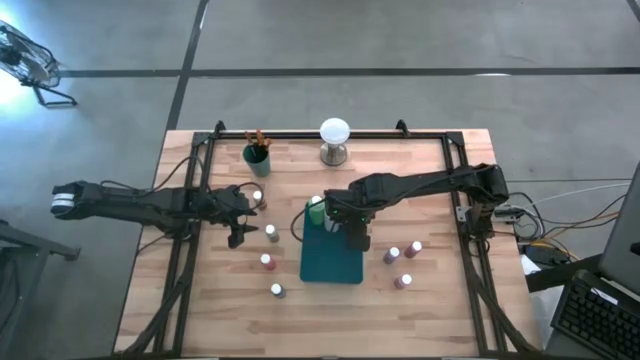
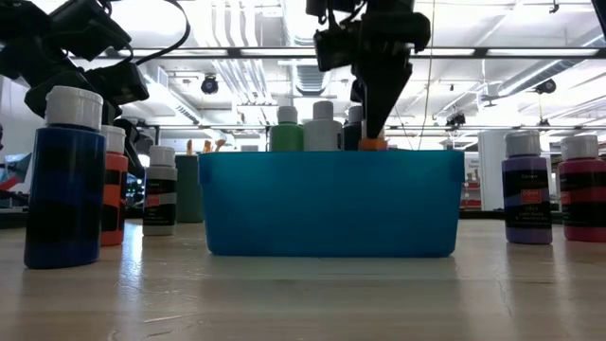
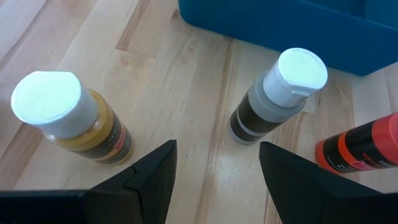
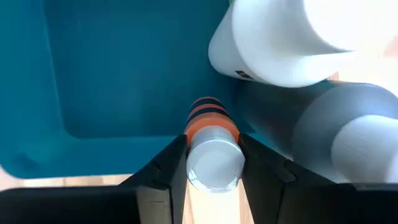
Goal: Pick & Place Paint Supplies
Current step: Put the orange paint bottle into the blue bin
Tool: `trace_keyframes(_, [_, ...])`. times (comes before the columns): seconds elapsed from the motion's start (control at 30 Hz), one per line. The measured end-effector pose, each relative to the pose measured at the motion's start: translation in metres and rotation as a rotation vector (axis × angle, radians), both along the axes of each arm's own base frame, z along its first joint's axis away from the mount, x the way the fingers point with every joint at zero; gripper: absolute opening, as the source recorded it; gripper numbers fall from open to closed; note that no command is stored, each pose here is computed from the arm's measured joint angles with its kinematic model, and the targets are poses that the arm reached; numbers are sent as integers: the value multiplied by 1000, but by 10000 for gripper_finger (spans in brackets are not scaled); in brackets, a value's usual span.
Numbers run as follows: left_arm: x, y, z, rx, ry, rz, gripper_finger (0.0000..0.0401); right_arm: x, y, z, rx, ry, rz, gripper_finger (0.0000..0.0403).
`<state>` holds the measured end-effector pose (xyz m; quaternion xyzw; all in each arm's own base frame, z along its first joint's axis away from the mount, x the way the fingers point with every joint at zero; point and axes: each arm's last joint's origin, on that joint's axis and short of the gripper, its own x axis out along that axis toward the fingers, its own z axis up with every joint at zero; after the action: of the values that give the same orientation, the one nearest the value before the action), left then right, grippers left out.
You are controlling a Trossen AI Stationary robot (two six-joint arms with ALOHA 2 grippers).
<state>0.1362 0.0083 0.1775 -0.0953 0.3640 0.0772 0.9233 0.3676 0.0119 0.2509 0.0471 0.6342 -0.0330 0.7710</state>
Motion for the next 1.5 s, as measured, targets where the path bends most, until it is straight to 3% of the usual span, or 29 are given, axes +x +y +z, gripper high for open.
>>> trace_keyframes(0.2, [0, 0, 0, 0, 0, 1, 234, -1, -2, -11, 15, 3, -56, 128])
trace_keyframes(0.33, [0, 0, 0, 0, 0, 0, 234, -1, -5, -14, 15, -10, -107, 115])
trace_keyframes(0.73, [0, 0, 0, 0, 0, 0, 234, 0, -6, -15, 57, -20, -327, 125])
trace_keyframes(0.93, [0, 0, 0, 0, 0, 1, 234, -2, -4, -26, 48, -3, -373, 113])
trace_keyframes(1.13, [0, 0, 0, 0, 0, 0, 234, -3, -4, -35, 59, -17, -409, 131])
trace_keyframes(1.37, [0, 0, 0, 0, 0, 0, 234, -3, -4, -35, 54, -20, -402, 115])
trace_keyframes(1.5, [0, 0, 0, 0, 0, 0, 234, -3, -4, -35, 49, -20, -385, 139])
